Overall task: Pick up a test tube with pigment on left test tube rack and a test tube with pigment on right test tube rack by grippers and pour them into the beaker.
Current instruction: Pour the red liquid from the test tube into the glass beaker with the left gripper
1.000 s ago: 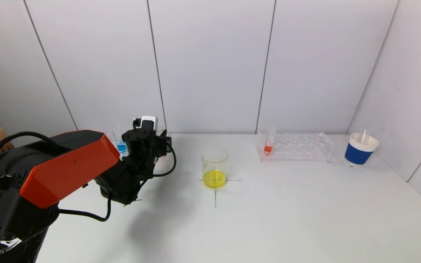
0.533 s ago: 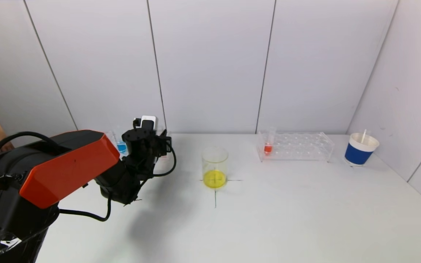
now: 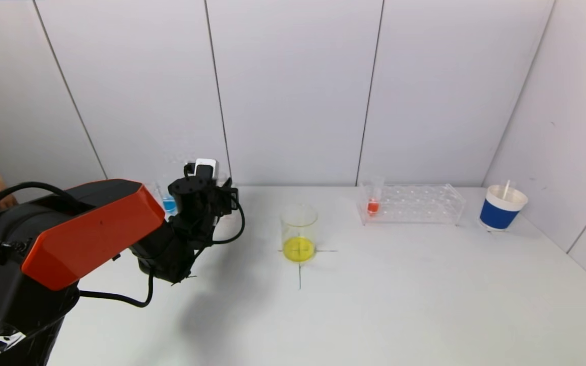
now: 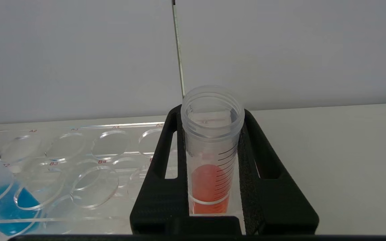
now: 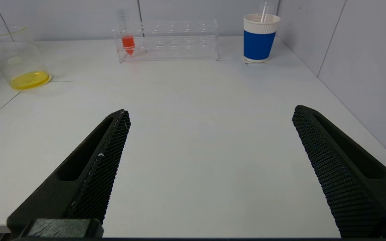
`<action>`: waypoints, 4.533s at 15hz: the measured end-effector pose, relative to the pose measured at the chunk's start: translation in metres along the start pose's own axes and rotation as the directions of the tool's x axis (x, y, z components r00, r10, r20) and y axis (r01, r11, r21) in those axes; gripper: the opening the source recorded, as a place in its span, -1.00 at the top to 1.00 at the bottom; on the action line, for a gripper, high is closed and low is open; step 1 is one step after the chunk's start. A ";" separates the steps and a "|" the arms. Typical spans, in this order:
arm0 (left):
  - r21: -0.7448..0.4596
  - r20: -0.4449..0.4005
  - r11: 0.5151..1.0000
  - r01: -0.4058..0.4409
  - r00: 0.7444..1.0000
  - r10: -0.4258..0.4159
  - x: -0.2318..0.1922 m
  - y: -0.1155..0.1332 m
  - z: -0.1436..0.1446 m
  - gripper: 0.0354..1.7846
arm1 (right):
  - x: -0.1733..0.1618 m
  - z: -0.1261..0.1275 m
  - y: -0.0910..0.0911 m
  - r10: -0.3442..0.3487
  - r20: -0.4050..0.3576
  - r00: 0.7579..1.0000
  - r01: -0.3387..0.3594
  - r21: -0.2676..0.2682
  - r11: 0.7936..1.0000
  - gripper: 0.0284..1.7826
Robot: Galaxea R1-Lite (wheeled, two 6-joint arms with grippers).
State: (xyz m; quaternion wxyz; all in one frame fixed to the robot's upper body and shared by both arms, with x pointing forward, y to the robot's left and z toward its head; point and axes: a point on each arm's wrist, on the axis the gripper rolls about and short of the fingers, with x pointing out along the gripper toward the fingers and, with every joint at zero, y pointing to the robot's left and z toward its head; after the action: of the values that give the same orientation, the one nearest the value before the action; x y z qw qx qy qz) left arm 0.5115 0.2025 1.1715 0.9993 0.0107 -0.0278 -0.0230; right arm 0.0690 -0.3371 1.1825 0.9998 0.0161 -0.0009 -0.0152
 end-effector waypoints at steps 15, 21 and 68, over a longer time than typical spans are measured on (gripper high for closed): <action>0.002 0.067 1.000 -0.003 0.998 0.003 -0.011 0.006 0.069 0.54 | 0.000 0.000 0.000 0.000 0.000 1.000 0.000 0.000 1.000 -0.98; 0.006 0.077 1.000 0.004 0.997 -0.005 -0.016 0.008 0.106 0.54 | 0.000 0.000 0.000 0.000 0.000 1.000 0.000 0.000 1.000 -0.98; 0.565 -0.116 0.375 0.735 0.520 -0.846 -0.015 -0.058 0.171 0.54 | 0.000 0.000 0.000 0.000 0.000 1.000 0.000 0.000 1.000 -0.98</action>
State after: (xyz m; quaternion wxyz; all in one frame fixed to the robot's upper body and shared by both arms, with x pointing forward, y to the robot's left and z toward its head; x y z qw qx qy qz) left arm 0.4844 0.1415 1.3399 0.8061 0.3062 -0.1209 -0.4919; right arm 0.0690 -0.3371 1.1825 0.9998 0.0163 -0.0009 -0.0152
